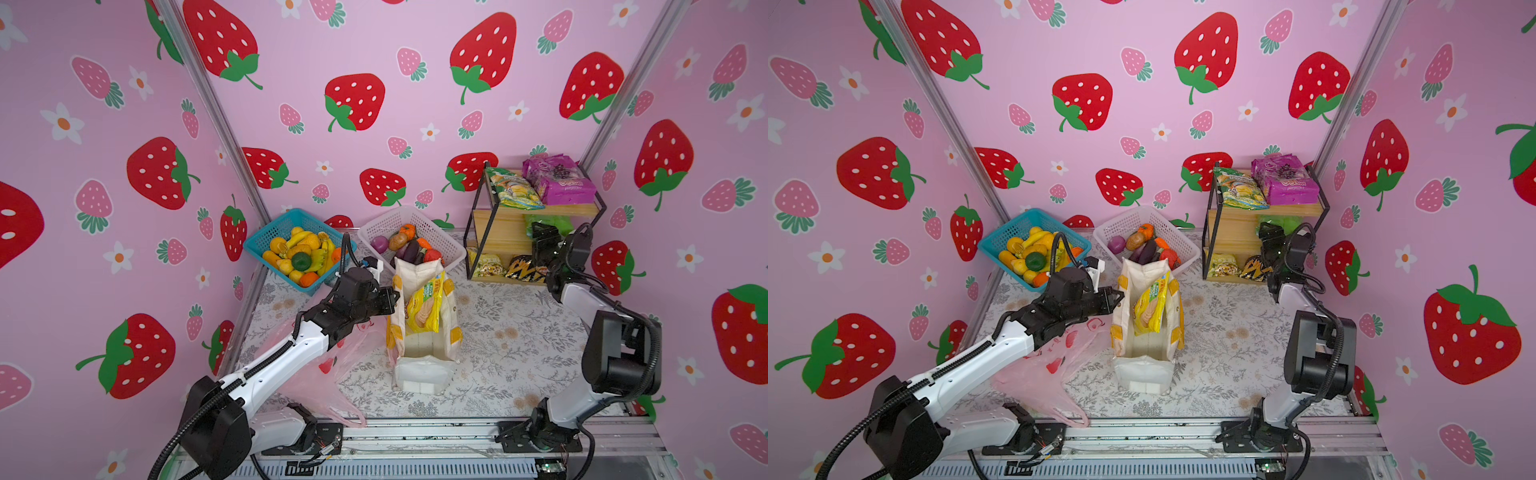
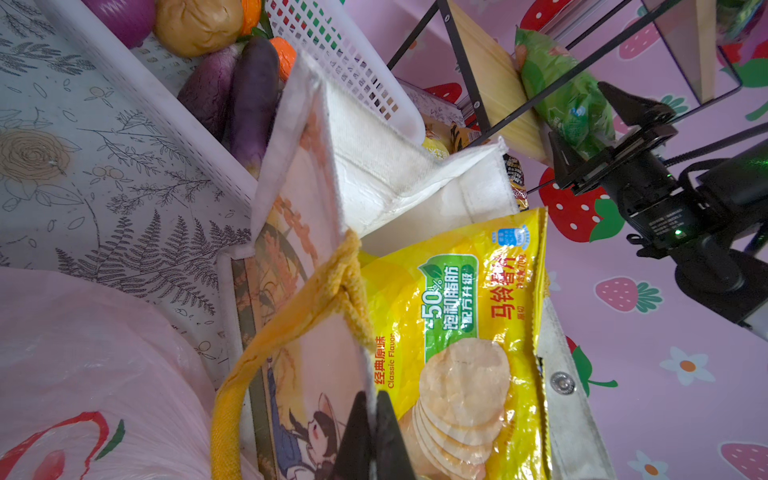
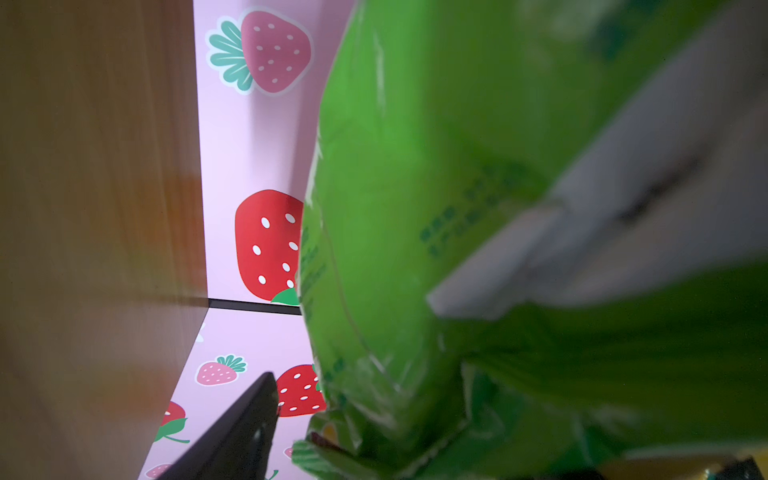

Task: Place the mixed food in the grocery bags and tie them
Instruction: 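Move the right gripper back to the shelf and grasp the green snack bag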

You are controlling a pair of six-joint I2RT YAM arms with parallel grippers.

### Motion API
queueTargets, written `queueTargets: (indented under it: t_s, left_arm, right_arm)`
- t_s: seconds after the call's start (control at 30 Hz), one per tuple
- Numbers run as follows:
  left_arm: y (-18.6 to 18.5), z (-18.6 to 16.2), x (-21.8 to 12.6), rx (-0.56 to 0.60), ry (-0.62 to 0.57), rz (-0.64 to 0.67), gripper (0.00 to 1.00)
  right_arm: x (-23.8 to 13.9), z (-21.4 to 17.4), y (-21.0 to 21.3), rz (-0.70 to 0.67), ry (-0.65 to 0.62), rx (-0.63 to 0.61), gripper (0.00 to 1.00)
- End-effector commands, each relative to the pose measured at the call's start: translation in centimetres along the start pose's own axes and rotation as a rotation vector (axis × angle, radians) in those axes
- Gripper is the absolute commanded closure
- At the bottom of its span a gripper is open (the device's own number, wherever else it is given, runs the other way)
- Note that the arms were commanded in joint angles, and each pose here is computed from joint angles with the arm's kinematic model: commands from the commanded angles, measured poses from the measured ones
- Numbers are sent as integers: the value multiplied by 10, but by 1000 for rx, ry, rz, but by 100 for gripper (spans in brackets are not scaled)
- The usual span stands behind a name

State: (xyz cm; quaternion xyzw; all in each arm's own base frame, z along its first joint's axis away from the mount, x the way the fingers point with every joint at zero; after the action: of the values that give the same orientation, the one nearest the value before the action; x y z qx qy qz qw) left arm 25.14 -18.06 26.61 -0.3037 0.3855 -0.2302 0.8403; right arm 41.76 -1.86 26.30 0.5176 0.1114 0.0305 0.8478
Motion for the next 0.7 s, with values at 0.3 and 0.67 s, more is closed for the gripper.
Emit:
queueTargets:
  t_s: [0.3, 0.67]
  left_arm:
    - [-1, 0, -3, -6, -2, -15, 100]
    - [0, 0, 0, -2, 1, -14, 100]
  right_arm:
    - [6, 6, -8, 17, -48, 68, 56]
    - [-21, -1, 7, 118, 5, -38, 97]
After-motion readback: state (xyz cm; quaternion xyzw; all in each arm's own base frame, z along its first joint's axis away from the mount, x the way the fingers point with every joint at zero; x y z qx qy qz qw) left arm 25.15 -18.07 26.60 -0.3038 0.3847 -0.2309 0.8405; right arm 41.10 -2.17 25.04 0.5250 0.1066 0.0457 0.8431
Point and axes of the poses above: each gripper's point midway between its finger pads, its own x axis out along the fingers, its own y axis along the line the jaws close on, z = x × y, the point moved 10 cm from there along -x, back along the fingers, and after that the axes turned 10 degrees about -x, right-handed, at the moved point
